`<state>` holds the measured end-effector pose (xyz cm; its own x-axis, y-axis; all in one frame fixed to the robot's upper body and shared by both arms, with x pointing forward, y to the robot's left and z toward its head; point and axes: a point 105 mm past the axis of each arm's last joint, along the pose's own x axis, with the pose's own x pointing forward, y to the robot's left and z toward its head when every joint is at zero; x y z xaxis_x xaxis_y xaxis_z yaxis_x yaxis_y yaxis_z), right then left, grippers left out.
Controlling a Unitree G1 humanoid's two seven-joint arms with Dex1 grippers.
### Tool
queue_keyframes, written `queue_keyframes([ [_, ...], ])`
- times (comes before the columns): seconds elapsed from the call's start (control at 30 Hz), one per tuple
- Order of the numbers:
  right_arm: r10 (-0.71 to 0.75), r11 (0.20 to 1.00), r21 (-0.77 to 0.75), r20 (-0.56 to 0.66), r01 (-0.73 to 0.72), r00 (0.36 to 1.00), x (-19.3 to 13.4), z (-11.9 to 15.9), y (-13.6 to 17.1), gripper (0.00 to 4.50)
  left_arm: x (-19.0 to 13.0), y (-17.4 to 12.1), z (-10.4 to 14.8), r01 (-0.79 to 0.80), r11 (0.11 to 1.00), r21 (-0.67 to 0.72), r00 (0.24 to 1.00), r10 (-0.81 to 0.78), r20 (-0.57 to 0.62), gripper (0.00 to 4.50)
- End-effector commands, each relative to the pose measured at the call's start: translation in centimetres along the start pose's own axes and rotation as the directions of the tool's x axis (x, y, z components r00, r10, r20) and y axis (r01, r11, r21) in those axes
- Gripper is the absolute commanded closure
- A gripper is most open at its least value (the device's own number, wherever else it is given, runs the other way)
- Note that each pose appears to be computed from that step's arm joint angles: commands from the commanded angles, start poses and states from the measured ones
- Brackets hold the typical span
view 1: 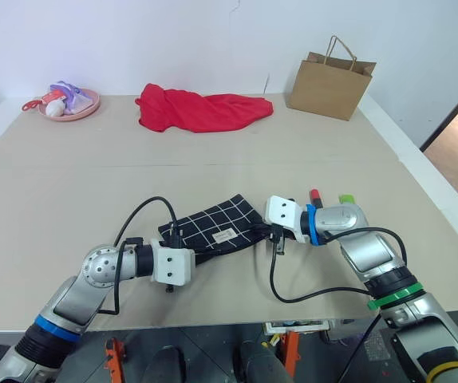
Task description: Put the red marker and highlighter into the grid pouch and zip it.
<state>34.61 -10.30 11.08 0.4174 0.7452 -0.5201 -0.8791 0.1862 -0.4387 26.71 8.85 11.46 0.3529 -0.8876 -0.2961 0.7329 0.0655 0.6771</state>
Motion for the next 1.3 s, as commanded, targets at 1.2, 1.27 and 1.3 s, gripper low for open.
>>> queue_keyframes([
  [1.2,-0.32,0.885,0.394,0.124,0.249,0.939,0.3,3.4,-7.7,1.26,-2.0,7.1,1.0,-0.406,0.759,-0.508,0.863,0.501,0.058,4.5],
  [1.27,-0.308,0.892,0.386,0.138,0.235,0.941,0.4,3.6,-7.5,1.95,-1.9,7.0,1.0,-0.406,0.759,-0.508,0.864,0.5,0.057,4.5],
  [1.3,-0.3,0.897,0.38,0.146,0.227,0.943,0.4,3.8,-7.4,2.33,-1.9,7.0,0.9,-0.406,0.76,-0.508,0.865,0.499,0.056,4.5],
])
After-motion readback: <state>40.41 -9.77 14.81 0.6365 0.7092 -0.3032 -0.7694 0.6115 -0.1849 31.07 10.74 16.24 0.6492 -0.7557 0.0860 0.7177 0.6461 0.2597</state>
